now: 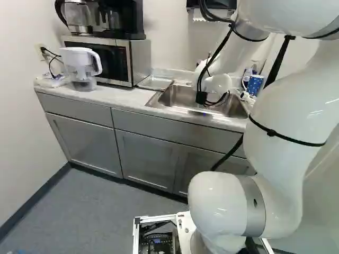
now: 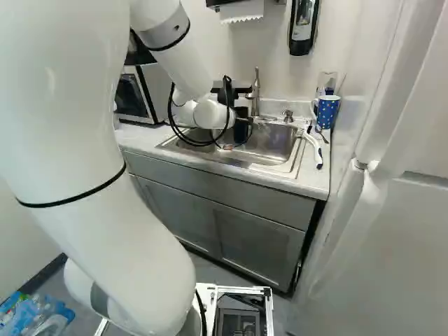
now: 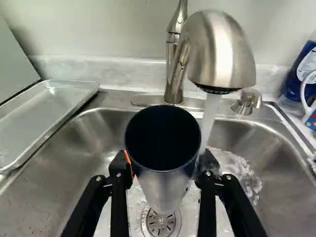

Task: Rinse the cup and place it in the tray

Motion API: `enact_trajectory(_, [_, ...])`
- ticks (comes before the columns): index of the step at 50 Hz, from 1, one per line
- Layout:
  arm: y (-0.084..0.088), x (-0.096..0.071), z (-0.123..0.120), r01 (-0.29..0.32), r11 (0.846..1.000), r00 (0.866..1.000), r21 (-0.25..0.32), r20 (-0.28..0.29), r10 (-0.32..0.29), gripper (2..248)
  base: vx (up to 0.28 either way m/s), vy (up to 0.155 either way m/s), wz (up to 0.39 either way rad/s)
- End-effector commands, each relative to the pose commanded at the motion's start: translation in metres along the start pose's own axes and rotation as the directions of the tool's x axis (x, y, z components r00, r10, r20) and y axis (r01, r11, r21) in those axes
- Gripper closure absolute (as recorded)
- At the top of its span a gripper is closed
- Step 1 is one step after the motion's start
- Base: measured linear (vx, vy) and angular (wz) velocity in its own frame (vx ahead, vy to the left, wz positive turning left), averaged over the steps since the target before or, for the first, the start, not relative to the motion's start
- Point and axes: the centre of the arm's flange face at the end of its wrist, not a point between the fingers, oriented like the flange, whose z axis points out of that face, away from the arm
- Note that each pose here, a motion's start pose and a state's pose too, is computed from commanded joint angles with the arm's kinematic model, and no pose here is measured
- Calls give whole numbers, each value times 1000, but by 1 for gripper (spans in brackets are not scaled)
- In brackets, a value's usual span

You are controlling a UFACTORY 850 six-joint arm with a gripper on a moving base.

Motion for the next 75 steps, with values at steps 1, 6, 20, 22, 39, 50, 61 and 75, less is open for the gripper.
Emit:
enact_trajectory(1, [1, 0, 0, -1, 1000, 1000, -2, 0, 1, 124, 0, 0, 0])
enact_trajectory(6, [5, 0, 0, -4, 1000, 1000, -10, 0, 4, 124, 0, 0, 0])
enact_trajectory(20, [17, 0, -1, -13, 999, 1000, -32, 0, 13, 124, 0, 0, 0])
enact_trajectory(22, [18, 0, -1, -14, 999, 1000, -33, 0, 14, 124, 0, 0, 0])
enact_trajectory(39, [18, 0, -1, -14, 999, 1000, -33, 0, 14, 124, 0, 0, 0])
enact_trajectory(50, [18, 0, -1, -14, 999, 1000, -33, 0, 14, 124, 0, 0, 0])
enact_trajectory(61, [18, 0, -1, -14, 999, 1000, -33, 0, 14, 124, 0, 0, 0])
enact_trajectory(75, [18, 0, -1, -14, 999, 1000, -33, 0, 14, 124, 0, 0, 0])
